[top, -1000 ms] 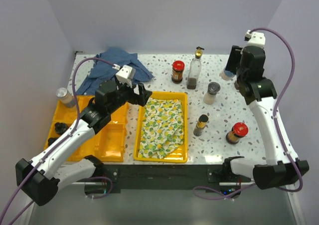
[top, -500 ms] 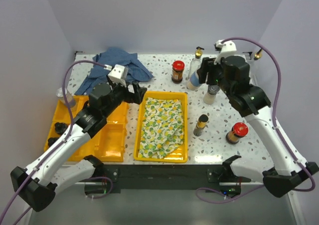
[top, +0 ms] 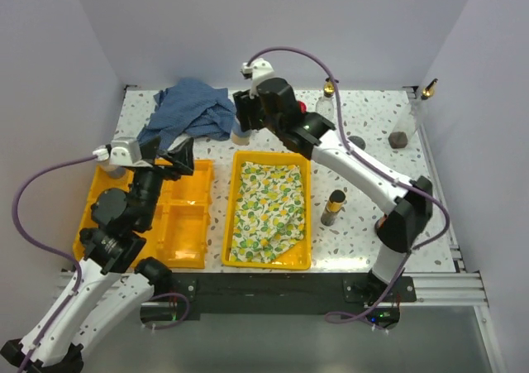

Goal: Organize the condiment bottles
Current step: Place the bottle at the center of the board.

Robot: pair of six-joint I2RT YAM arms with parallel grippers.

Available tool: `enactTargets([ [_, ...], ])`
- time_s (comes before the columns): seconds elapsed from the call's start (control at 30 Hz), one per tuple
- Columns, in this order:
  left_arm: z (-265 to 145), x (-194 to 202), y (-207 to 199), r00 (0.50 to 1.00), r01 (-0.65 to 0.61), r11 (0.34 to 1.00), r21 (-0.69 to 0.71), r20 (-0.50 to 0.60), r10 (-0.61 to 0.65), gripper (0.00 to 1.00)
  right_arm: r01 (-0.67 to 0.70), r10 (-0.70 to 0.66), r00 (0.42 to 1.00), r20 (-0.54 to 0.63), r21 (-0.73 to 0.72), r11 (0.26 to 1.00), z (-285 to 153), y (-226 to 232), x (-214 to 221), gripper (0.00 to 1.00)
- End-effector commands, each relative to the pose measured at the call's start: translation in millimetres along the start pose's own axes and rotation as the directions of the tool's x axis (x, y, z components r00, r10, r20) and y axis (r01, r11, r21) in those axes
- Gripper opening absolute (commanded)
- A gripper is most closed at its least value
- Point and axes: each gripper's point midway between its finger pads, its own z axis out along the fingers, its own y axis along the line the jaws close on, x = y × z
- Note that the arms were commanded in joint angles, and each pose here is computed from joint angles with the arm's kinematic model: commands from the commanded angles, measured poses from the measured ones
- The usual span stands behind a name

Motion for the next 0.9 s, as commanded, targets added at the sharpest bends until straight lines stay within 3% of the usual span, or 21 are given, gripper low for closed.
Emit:
enactTargets([
  [0.0,-4.0,-23.5,21.1,0.992,0.044,0.994,-0.096,0.119,-0.032,0.93,0.007,0.007,0.976,0.219,-0.062,0.998,24.2,44.4,-69.4,0.19],
  [0.17,-6.5,-24.8,26.3,0.991,0.055,0.992,-0.115,0.129,-0.040,0.93,0.051,-0.040,0.973,0.227,-0.046,0.998,68.3,66.4,-65.7,0.20],
  [0.33,-5.8,-23.4,32.3,0.991,0.051,0.987,-0.150,0.127,-0.032,0.93,0.102,-0.101,0.980,0.173,0.001,0.995,105.3,71.9,-27.8,0.21],
  [0.7,-7.0,-25.3,31.0,0.990,0.056,0.988,-0.141,0.134,-0.037,0.93,0.155,-0.161,0.980,0.118,0.059,0.986,137.4,65.3,26.3,0.22],
  [0.87,-6.4,-24.0,32.8,0.991,0.054,0.987,-0.152,0.131,-0.035,0.93,0.157,-0.161,0.983,0.085,0.054,0.986,145.5,64.4,54.7,0.27],
])
